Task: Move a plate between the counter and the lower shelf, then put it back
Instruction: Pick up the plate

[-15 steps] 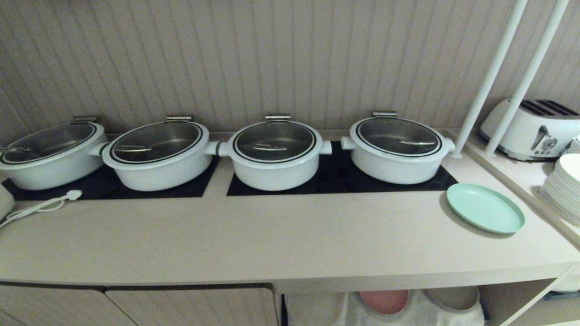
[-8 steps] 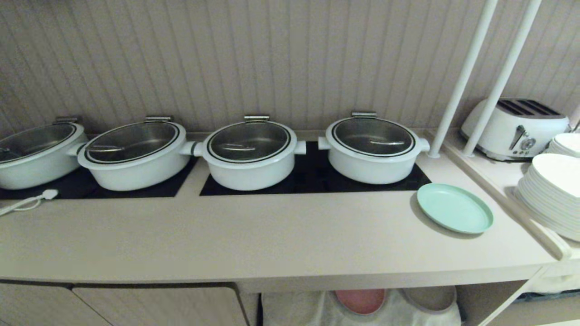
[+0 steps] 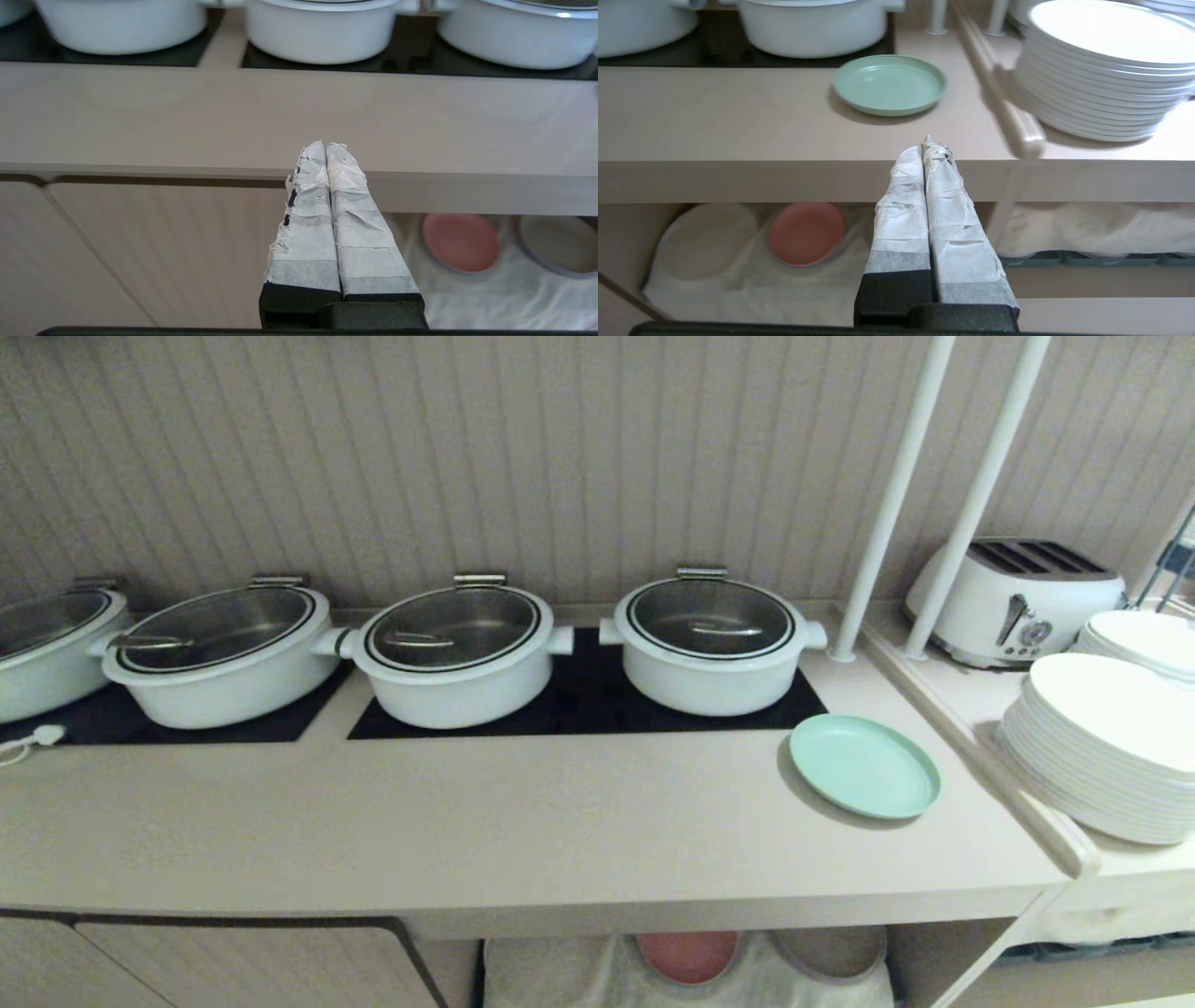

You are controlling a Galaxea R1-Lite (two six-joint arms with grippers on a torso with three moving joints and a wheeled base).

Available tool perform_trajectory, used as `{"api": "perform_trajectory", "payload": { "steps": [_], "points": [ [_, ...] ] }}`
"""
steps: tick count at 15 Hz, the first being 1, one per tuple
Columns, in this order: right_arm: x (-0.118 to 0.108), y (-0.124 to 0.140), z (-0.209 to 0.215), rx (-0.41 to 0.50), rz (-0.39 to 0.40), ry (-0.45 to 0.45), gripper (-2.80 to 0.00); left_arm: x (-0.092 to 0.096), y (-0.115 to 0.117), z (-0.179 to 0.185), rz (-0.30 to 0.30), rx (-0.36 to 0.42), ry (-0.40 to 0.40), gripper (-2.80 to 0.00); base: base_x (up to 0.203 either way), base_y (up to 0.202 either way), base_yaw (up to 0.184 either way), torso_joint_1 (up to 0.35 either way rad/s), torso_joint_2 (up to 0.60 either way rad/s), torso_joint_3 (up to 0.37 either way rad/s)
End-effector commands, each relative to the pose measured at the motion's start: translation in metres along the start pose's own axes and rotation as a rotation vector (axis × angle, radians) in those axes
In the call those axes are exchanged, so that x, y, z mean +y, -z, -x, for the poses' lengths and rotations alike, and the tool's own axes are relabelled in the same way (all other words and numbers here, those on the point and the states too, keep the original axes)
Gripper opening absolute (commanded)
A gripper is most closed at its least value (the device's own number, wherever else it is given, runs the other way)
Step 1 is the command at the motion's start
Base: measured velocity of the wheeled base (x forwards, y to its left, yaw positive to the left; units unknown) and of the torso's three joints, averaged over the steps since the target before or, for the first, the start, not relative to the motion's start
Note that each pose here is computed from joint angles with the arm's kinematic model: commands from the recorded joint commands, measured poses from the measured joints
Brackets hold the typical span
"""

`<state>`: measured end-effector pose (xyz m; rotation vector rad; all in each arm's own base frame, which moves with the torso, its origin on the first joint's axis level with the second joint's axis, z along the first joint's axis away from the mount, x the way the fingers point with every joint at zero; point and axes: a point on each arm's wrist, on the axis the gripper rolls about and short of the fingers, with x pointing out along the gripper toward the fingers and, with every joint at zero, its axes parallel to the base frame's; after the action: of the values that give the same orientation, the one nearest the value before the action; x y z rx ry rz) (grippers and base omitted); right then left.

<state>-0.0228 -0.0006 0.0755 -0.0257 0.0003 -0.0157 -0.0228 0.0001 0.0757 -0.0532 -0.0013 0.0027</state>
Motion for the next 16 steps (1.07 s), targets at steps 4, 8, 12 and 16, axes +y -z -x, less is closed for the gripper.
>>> {"api": "perform_trajectory", "payload": {
  "steps": [4,8,12,16],
  "points": [
    [0.0,0.0,0.0,0.0,0.0,0.0,-2.8,0.0,0.0,0.0,0.0,0.0,0.0,-2.8,0.0,-0.19,0.002,0.003,0.0,0.003],
    [0.0,0.0,0.0,0.0,0.0,0.0,-2.8,0.0,0.0,0.0,0.001,0.0,0.0,-2.8,0.0,-0.062,0.002,0.005,0.0,0.002],
    [0.0,0.0,0.0,0.0,0.0,0.0,-2.8,0.0,0.0,0.0,0.0,0.0,0.0,-2.8,0.0,0.0,0.0,0.0,0.0,0.0],
    [0.0,0.0,0.0,0.0,0.0,-0.002,-2.8,0.0,0.0,0.0,0.0,0.0,0.0,-2.8,0.0,0.0,0.0,0.0,0.0,0.0]
  ]
}}
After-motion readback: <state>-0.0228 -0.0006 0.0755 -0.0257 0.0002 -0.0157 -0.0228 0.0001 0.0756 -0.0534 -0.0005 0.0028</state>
